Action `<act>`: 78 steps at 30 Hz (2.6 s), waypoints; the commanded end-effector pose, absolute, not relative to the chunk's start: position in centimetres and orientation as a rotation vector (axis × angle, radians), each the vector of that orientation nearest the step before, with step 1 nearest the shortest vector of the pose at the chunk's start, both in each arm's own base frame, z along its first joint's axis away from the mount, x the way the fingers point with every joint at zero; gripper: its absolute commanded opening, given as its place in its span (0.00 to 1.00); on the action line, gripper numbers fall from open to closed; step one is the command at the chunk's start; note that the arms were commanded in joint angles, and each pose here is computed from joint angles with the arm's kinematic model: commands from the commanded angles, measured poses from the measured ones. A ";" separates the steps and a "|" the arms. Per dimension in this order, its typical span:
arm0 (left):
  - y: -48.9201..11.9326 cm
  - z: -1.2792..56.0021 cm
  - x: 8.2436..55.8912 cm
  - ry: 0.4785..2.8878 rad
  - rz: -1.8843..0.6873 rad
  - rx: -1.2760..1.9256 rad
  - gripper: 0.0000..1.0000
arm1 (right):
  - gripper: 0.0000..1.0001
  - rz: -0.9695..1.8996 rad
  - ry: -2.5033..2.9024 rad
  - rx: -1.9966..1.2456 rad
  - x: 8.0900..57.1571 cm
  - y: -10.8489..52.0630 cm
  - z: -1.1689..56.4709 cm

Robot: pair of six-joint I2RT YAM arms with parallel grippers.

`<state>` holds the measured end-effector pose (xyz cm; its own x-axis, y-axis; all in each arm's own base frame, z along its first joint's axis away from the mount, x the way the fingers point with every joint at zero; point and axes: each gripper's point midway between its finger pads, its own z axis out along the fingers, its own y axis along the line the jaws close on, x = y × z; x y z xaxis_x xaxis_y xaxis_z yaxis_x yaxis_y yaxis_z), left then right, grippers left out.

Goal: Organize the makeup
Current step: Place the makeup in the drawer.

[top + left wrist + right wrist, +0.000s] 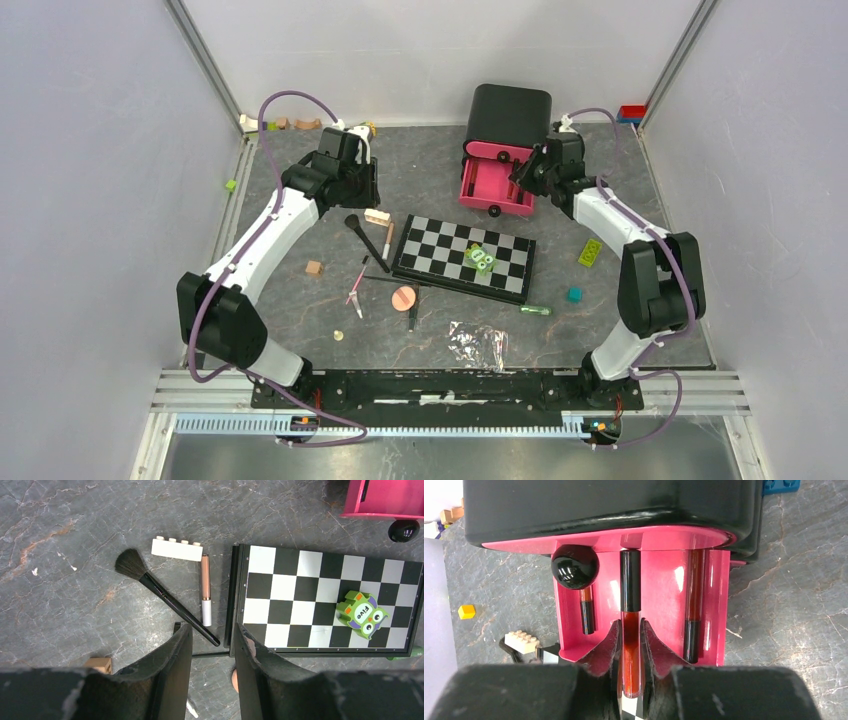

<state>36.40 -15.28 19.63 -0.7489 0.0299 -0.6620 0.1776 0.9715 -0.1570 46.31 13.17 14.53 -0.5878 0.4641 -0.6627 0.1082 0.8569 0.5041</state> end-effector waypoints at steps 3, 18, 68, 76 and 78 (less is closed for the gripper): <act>-15.9 21.6 36.5 2.338 -0.331 0.169 0.44 | 0.06 0.584 2.152 0.457 46.7 13.1 14.6; -16.2 21.0 36.6 2.357 -0.346 0.174 0.43 | 0.06 0.590 2.186 0.505 47.6 11.4 12.1; -16.1 21.4 36.6 2.347 -0.343 0.174 0.44 | 0.35 0.541 2.063 0.308 46.5 10.2 17.9; -16.2 21.8 36.4 2.338 -0.360 0.178 0.44 | 0.39 0.337 2.122 0.328 42.7 7.0 15.8; -16.3 21.9 36.4 2.335 -0.364 0.179 0.44 | 0.41 0.322 2.138 0.326 42.2 6.8 15.0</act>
